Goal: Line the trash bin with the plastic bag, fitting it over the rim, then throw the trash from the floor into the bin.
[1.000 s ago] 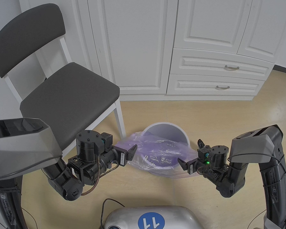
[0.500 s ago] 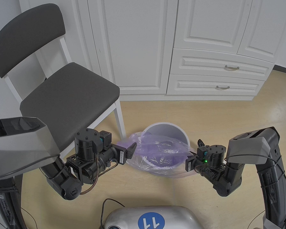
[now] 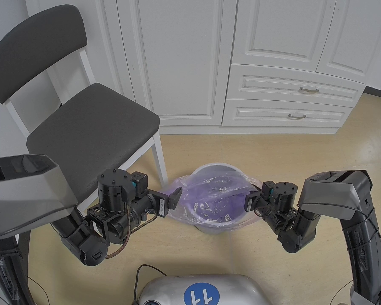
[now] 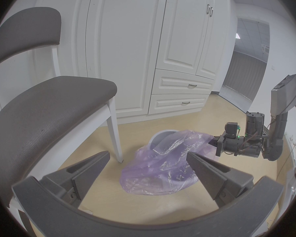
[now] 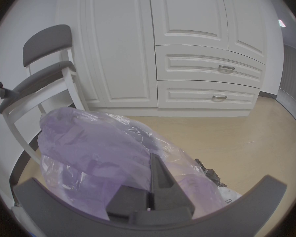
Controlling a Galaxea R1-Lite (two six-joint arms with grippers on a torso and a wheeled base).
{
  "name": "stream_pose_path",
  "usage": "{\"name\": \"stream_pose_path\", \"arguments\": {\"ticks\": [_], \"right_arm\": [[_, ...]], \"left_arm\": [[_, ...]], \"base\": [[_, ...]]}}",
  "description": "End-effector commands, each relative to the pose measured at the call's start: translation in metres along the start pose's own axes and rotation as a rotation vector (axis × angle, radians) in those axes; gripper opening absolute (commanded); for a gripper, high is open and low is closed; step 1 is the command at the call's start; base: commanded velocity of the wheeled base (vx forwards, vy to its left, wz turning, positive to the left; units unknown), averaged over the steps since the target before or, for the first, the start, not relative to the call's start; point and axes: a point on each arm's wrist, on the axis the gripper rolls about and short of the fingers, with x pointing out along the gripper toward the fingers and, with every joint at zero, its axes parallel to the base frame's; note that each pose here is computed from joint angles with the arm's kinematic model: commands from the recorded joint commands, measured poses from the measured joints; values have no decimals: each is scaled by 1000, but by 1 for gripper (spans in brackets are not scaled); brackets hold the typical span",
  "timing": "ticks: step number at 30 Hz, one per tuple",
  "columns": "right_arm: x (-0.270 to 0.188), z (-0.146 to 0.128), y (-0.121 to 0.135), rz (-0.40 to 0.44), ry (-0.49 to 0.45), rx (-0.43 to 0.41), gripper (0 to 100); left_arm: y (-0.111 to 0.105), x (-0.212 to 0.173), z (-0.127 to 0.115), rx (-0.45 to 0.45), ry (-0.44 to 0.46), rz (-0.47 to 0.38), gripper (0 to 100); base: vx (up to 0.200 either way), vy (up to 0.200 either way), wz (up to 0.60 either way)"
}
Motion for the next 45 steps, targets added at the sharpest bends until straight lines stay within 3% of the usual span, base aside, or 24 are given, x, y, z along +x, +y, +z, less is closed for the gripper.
{"name": "stream_pose_path", "arguments": {"ticks": [1,17,22,34,45], "right_arm": [[11,15,3,1,-27,22,0],[58,47,4,-24,15,215,0],[62,48,2,-29,15,233,0],[84,42,4,-51,-44,305,0],[121,40,9,-172,-121,432,0]], "left_arm": [[0,-2,6,-3,-21,-1,100],[-1,-5,10,-4,-33,-4,100],[-1,-4,10,-4,-31,-4,100],[-2,-3,9,-3,-28,-6,100],[-2,1,5,0,-18,-4,100]], "base": [[0,0,0],[0,0,0],[0,0,0],[0,0,0],[0,0,0]]}}
